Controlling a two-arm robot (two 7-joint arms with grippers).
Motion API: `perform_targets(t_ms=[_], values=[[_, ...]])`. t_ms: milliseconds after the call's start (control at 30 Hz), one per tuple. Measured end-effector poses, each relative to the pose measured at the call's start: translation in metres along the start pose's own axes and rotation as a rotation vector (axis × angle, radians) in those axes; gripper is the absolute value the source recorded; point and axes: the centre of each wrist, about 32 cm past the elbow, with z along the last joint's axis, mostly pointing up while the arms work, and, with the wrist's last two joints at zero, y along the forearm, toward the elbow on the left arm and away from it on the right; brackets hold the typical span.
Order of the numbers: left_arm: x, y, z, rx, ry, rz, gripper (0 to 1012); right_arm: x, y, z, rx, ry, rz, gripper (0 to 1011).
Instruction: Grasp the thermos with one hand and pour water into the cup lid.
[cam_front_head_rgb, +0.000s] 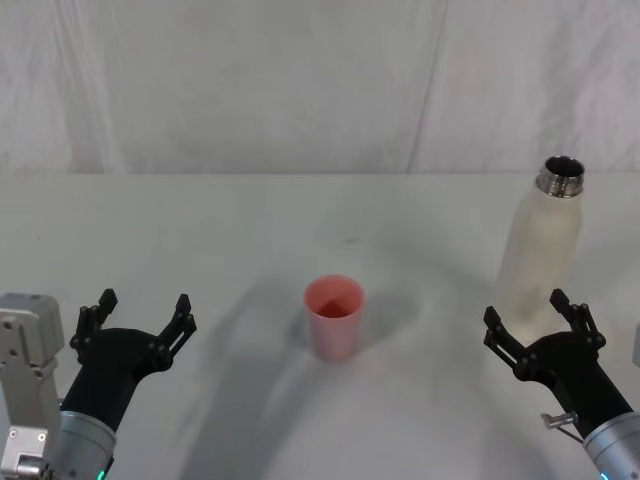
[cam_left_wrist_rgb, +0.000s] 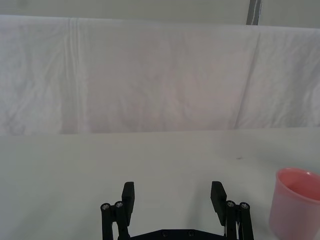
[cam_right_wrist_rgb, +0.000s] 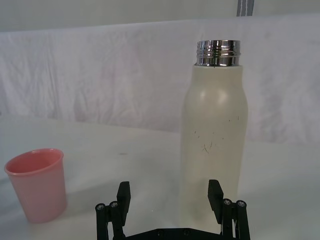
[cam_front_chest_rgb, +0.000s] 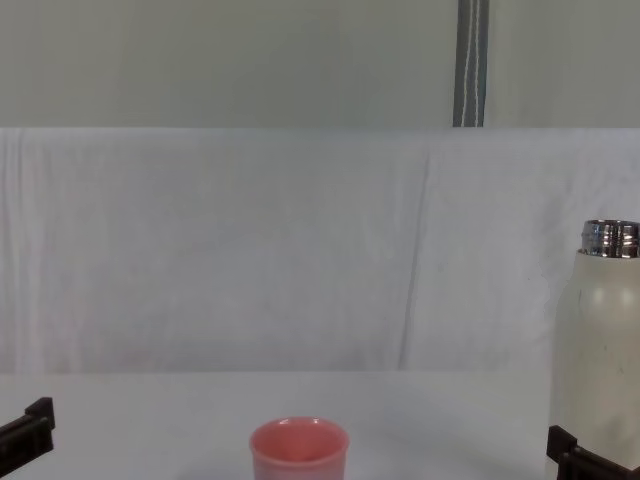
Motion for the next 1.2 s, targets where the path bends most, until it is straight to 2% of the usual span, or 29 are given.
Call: perform_targets(t_ms=[1200], values=[[0.0000,0.0000,0.0000,0.000,0.000,0.000,1001,0.0000,0.0000,0.0000,0.000,0.000,0.000,1001]])
